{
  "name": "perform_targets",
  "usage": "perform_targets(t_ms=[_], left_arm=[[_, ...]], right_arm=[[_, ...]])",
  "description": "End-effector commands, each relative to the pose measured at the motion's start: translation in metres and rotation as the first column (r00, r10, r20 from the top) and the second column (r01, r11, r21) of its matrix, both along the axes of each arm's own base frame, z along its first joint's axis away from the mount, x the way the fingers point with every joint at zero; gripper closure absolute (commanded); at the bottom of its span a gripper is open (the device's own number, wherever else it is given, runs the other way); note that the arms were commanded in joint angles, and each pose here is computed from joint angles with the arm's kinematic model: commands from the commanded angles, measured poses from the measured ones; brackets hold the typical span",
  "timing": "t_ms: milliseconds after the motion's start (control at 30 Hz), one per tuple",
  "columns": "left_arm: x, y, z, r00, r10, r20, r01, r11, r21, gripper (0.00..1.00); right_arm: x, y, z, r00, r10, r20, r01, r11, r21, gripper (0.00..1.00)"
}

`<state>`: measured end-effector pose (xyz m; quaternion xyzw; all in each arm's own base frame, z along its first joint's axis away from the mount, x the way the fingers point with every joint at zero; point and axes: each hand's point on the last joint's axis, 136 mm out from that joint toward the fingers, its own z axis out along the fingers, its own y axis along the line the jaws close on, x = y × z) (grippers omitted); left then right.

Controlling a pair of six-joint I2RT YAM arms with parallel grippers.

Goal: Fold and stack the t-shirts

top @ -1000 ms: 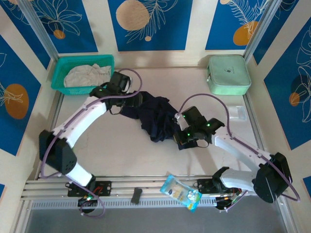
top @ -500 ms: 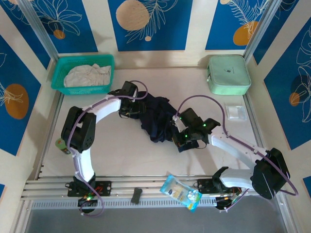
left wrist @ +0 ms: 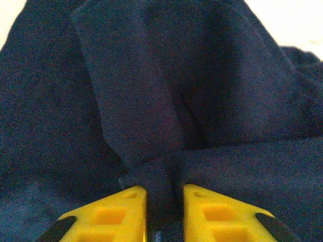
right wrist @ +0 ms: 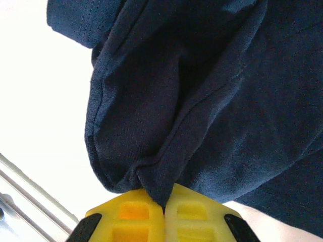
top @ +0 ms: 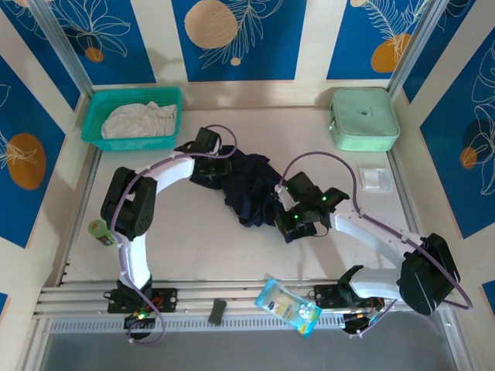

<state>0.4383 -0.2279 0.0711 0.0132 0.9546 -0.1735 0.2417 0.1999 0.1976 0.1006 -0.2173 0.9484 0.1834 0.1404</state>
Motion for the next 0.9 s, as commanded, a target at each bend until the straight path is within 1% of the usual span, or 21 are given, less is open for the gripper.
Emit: perform_targets(t_ms=[0, 33, 133, 200, 267, 400, 467, 533, 633, 733, 800, 833, 867], left_arm=[[0.007, -0.001, 0.022, 0.999, -0.002, 0.051, 0.003, 1.000, -0.022, 0.93], [0.005, 0.001, 0.024, 0.998, 0.001, 0.055, 0.000, 1.000, -0.019, 1.00], [0.000, 0.008, 0.044, 0.995, 0.019, 0.095, -0.017, 1.000, -0.018, 1.00], [-0.008, 0.017, 0.068, 0.991, 0.034, 0.132, -0.032, 0.999, -0.014, 1.00], [-0.023, 0.029, 0.100, 0.985, 0.044, 0.168, -0.044, 0.999, -0.003, 1.00], [-0.069, 0.066, 0.165, 0.968, 0.076, 0.241, -0.088, 0.995, 0.041, 1.00], [-0.102, 0.089, 0.188, 0.963, 0.093, 0.254, -0.114, 0.991, 0.070, 1.00], [-0.134, 0.111, 0.198, 0.962, 0.117, 0.247, -0.146, 0.984, 0.100, 1.00], [-0.182, 0.145, 0.189, 0.964, 0.178, 0.196, -0.210, 0.965, 0.158, 1.00], [-0.222, 0.171, 0.159, 0.959, 0.257, 0.119, -0.277, 0.940, 0.200, 1.00], [-0.240, 0.185, 0.136, 0.945, 0.317, 0.081, -0.327, 0.918, 0.224, 1.00], [-0.248, 0.191, 0.123, 0.935, 0.348, 0.065, -0.353, 0.903, 0.243, 1.00], [-0.254, 0.198, 0.111, 0.924, 0.379, 0.054, -0.380, 0.887, 0.262, 1.00]], right_arm=[[-0.002, -0.002, -0.001, 1.000, -0.005, -0.020, 0.005, 1.000, -0.004, 1.00], [-0.001, -0.003, -0.001, 1.000, -0.009, -0.018, 0.009, 1.000, -0.006, 1.00], [0.005, -0.008, -0.001, 0.999, -0.042, -0.011, 0.042, 0.999, -0.007, 1.00], [0.012, -0.013, -0.002, 0.997, -0.075, -0.005, 0.075, 0.997, -0.001, 1.00], [0.018, -0.017, -0.002, 0.994, -0.107, -0.003, 0.107, 0.994, 0.013, 1.00], [0.020, -0.013, -0.005, 0.994, -0.108, -0.020, 0.108, 0.993, 0.042, 1.00], [0.017, -0.006, -0.008, 0.995, -0.089, -0.040, 0.091, 0.994, 0.055, 1.00], [0.012, 0.001, -0.013, 0.996, -0.062, -0.062, 0.066, 0.996, 0.061, 1.00], [0.002, 0.012, -0.020, 0.996, -0.014, -0.090, 0.019, 0.998, 0.058, 1.00], [-0.007, 0.021, -0.025, 0.992, 0.025, -0.122, -0.018, 0.998, 0.060, 1.00], [-0.010, 0.025, -0.027, 0.989, 0.039, -0.142, -0.030, 0.997, 0.065, 1.00], [-0.011, 0.026, -0.027, 0.988, 0.039, -0.152, -0.029, 0.997, 0.065, 0.97], [-0.012, 0.026, -0.026, 0.986, 0.037, -0.162, -0.027, 0.997, 0.067, 0.89]])
